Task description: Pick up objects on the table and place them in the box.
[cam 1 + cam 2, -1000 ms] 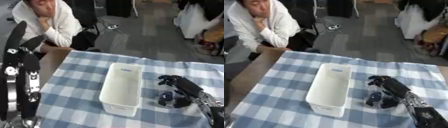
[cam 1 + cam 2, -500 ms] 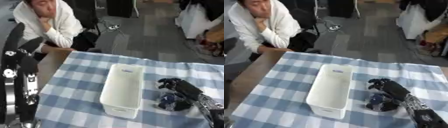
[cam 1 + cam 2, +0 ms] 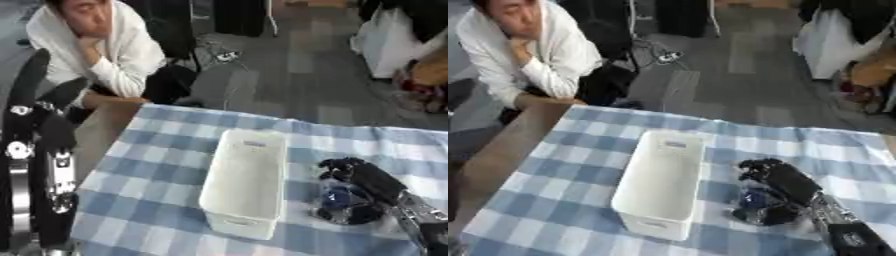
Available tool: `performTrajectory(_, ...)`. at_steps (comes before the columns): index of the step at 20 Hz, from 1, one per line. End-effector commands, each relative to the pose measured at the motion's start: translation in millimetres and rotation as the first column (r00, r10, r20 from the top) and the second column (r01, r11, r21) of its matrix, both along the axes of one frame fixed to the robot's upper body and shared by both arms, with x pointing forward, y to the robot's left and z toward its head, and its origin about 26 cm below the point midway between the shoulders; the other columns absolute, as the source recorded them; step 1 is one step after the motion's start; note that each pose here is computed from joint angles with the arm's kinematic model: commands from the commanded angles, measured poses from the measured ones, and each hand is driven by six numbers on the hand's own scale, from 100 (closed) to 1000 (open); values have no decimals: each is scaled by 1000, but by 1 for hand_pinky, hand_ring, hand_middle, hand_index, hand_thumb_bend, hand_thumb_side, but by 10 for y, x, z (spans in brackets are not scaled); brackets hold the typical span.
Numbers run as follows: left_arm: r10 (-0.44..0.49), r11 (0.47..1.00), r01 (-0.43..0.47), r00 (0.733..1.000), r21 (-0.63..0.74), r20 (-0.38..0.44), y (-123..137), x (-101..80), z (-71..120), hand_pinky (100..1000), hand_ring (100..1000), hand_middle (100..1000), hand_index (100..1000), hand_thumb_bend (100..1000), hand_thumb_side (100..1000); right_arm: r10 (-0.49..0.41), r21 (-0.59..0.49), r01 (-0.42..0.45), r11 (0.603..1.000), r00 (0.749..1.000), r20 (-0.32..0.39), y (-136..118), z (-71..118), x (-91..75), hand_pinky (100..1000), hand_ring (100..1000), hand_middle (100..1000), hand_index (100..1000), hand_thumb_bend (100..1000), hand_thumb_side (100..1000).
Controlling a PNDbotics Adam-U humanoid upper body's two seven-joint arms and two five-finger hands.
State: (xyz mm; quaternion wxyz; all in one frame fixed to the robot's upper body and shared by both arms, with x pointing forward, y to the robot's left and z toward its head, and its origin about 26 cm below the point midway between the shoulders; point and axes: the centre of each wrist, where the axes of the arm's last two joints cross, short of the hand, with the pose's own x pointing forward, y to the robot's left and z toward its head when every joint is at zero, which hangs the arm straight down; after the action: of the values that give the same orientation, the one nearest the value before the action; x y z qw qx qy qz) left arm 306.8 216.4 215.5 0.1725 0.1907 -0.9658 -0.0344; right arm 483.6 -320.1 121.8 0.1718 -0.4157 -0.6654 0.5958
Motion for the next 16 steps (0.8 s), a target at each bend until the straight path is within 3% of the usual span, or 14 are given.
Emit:
performTrajectory(1, -18, 1000, 18, 1000, -1, 23, -27, -24, 67, 868, 771, 987, 993, 100, 881, -19, -8, 19, 1000, 999, 32, -124, 112, 3, 737, 733, 814, 758, 595, 1000)
performTrajectory(9, -19, 1000, 19, 1000, -2, 22, -33, -24, 68, 869, 770, 989, 995, 100, 883, -26, -2, 26, 1000, 999, 42, -151, 147, 11, 697, 716, 809, 759, 585, 1000)
performTrajectory(16, -22, 1000, 22, 999, -3, 28, -42, -21, 82, 870, 770, 989, 995, 100, 883, -23, 2, 23, 1000, 999, 30, -129, 109, 9, 584, 645, 776, 737, 554, 1000)
